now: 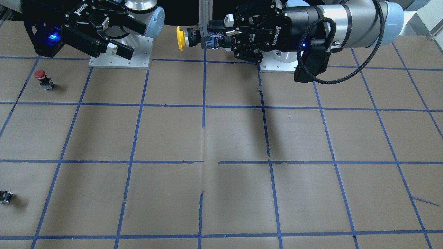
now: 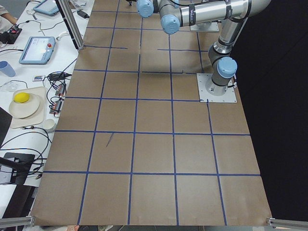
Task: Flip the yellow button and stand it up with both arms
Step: 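Close the right gripper on the yellow button held by the left gripper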
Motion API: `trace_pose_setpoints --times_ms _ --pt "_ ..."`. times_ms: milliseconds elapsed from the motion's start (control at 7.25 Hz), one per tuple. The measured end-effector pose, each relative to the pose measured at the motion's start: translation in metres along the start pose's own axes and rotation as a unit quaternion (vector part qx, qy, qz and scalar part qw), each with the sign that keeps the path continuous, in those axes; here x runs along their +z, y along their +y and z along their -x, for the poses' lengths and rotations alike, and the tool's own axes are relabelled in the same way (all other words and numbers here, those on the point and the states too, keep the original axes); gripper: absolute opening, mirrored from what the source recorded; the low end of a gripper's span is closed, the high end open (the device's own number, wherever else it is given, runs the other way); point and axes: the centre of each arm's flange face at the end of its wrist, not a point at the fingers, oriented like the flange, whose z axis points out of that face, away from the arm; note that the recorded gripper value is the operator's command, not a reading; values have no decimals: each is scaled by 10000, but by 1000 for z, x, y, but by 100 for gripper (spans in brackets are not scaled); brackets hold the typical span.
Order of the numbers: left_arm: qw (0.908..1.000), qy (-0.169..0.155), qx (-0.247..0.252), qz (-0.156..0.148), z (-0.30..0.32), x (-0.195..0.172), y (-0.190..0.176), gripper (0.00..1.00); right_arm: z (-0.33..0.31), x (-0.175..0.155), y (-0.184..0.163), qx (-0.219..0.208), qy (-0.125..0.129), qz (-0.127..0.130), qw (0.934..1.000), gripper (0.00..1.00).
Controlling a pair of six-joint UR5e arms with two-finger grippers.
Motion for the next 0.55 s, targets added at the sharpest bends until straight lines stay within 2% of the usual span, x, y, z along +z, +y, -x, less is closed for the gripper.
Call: trace_pose_setpoints --times_ms 276,552 --pt "9999 -4 84 147 -7 15 6 5 2 5 9 183 -89 341 9992 99" --pt "9998 18 97 195 -11 19 9 5 -1 12 19 385 -79 569 9976 99"
